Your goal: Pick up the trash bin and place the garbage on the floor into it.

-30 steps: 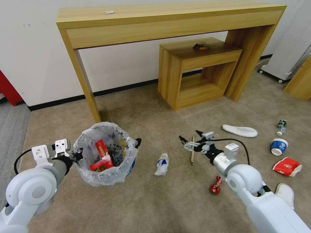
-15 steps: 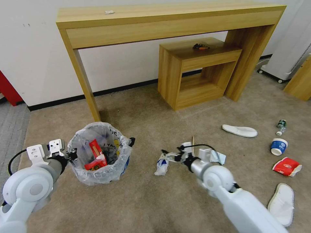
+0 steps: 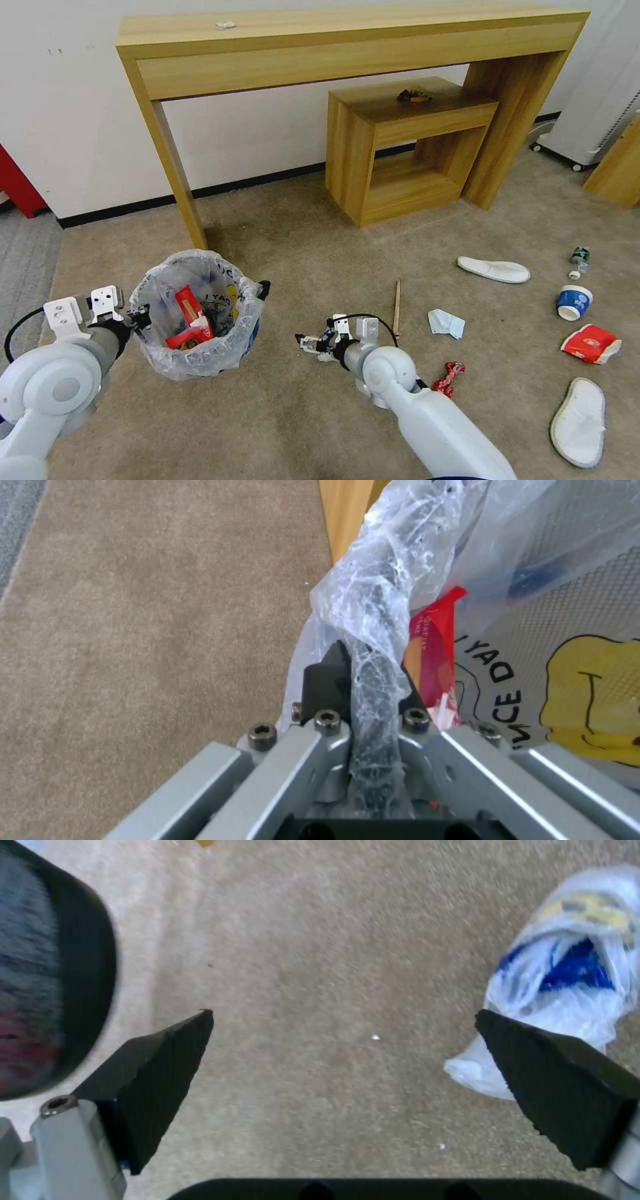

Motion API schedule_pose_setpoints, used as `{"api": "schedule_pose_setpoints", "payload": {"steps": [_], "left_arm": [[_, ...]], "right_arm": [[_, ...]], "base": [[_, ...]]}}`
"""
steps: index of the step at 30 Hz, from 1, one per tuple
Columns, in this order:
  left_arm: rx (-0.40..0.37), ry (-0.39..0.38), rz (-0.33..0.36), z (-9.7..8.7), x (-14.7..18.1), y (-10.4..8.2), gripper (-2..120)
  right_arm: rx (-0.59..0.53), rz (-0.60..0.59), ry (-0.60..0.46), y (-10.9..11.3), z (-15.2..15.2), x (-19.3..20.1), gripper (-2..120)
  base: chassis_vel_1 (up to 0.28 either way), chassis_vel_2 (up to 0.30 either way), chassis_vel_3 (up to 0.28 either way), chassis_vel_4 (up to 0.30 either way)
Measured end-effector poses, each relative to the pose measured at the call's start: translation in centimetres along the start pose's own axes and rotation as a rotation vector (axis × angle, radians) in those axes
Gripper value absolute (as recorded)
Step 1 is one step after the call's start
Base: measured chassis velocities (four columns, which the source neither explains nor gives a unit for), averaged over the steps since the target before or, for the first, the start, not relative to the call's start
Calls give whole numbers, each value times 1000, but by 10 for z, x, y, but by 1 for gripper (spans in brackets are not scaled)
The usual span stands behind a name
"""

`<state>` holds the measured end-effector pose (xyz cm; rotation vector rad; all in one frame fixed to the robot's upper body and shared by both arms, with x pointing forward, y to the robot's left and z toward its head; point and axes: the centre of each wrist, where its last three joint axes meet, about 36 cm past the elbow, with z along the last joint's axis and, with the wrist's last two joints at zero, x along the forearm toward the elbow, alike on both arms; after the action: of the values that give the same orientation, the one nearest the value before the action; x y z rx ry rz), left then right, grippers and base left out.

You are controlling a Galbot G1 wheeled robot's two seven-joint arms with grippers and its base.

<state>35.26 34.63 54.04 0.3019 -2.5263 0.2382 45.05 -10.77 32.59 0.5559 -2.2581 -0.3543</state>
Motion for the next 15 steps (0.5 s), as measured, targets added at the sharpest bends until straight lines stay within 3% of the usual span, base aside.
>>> {"api": "schedule_pose_setpoints", "payload": {"steps": [15], "left_arm": [[1,1,13,2,3,-3,0]], "right_arm": [[40,162,8,-17,29,-34,100]], "base": [[0,0,0,0]]}}
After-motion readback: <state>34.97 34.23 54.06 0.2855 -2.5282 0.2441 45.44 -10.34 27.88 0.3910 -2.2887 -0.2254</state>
